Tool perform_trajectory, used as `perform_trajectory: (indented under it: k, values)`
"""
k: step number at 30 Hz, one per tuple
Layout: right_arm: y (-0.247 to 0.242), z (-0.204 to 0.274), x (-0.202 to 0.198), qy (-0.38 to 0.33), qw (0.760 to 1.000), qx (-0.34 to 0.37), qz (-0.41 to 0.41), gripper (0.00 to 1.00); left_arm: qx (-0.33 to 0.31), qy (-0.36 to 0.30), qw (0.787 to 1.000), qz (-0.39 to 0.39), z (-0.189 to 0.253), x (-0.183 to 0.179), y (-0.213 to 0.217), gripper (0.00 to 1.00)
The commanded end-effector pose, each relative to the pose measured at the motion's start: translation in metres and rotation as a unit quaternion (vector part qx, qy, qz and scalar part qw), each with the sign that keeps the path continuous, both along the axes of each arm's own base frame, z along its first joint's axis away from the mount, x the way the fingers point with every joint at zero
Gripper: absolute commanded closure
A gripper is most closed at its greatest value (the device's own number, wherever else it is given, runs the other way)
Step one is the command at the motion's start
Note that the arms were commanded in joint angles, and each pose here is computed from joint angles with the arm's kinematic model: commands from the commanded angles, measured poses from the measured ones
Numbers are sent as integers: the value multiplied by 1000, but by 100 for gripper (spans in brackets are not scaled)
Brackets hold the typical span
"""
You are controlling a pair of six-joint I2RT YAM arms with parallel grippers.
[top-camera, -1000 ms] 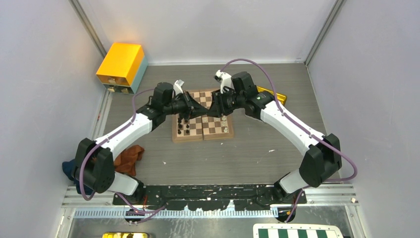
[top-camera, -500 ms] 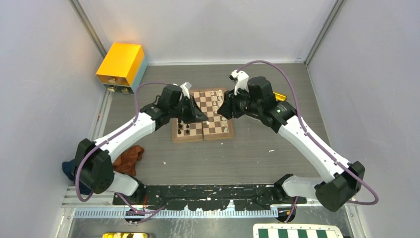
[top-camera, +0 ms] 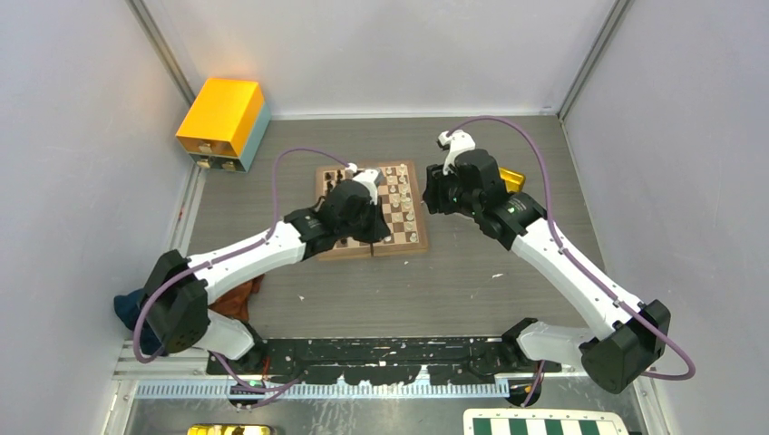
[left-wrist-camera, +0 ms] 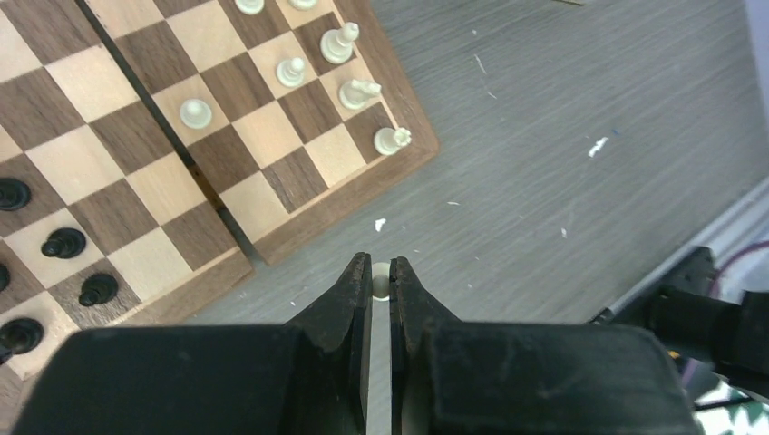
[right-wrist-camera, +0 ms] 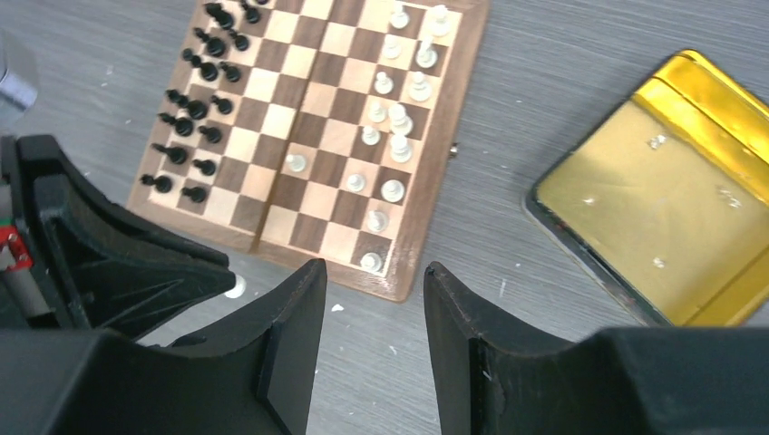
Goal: Set up the chess pieces on the board
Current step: Place the chess piece on the chessboard.
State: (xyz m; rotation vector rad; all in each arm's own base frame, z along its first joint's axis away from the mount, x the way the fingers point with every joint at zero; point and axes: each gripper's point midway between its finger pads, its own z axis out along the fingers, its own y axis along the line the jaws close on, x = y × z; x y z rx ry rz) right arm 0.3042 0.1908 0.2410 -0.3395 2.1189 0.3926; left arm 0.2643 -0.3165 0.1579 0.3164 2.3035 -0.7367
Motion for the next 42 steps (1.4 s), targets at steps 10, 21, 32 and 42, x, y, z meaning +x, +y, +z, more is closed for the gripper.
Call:
perform_trajectory:
  k: [10,21,32,42]
  values:
    - [-42,14,23,-54,991,-29,-120,50,65,-126,990,27,-31,48,-28,100]
    - [-52,15,24,-53,991,-25,-123,50,88,-162,982,40,-34,70,-44,100]
    - [-55,16,27,-54,991,-17,-123,50,118,-179,976,33,-39,77,-52,100]
    - [-56,19,26,-57,991,-14,-121,50,130,-185,974,34,-45,78,-52,100]
